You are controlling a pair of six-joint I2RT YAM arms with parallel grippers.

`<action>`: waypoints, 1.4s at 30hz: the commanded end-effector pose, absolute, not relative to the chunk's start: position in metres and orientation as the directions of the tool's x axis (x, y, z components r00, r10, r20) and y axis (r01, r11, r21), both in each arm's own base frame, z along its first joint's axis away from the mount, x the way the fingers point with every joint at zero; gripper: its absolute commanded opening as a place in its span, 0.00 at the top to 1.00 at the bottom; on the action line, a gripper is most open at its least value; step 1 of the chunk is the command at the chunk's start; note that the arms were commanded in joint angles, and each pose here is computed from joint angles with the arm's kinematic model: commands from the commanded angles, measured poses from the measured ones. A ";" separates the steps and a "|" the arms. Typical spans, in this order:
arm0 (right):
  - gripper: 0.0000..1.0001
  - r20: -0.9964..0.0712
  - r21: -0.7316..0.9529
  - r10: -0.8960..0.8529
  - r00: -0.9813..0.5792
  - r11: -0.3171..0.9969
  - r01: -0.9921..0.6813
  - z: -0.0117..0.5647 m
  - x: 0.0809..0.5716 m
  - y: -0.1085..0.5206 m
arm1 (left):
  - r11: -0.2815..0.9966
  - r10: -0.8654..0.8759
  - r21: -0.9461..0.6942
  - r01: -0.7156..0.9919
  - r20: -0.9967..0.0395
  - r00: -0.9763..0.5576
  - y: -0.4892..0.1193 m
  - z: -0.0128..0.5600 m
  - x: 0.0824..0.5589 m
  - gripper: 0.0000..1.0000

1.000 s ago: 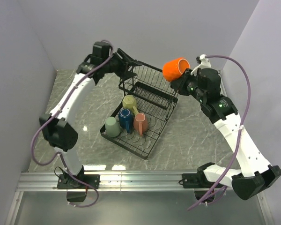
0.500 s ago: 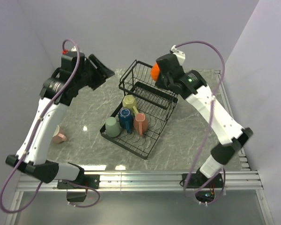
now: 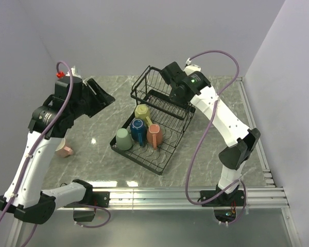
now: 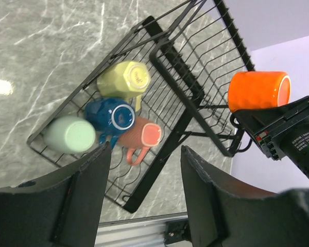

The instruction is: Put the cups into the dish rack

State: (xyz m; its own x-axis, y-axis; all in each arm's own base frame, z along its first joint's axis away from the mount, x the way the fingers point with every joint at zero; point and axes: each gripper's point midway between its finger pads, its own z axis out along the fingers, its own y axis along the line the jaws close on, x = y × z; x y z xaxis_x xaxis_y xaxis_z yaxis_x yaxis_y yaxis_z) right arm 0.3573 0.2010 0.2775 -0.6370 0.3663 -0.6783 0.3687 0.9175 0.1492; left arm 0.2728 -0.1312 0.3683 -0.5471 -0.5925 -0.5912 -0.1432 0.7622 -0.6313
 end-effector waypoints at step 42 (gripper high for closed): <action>0.34 -0.621 0.307 0.417 -0.664 0.909 0.283 0.300 0.275 0.218 | 0.842 -0.527 -0.482 -0.243 -0.635 -0.565 -0.091 0.316 0.243 0.39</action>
State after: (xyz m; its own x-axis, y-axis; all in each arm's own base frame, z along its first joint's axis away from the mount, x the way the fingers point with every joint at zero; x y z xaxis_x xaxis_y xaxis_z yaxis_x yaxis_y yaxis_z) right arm 0.3027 0.2372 0.2701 -0.6771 0.4323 -0.5955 0.3213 0.9017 0.2893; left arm 0.2430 -0.1067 0.3169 -0.5898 -0.5503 -0.5911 -0.2256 0.8150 -0.5337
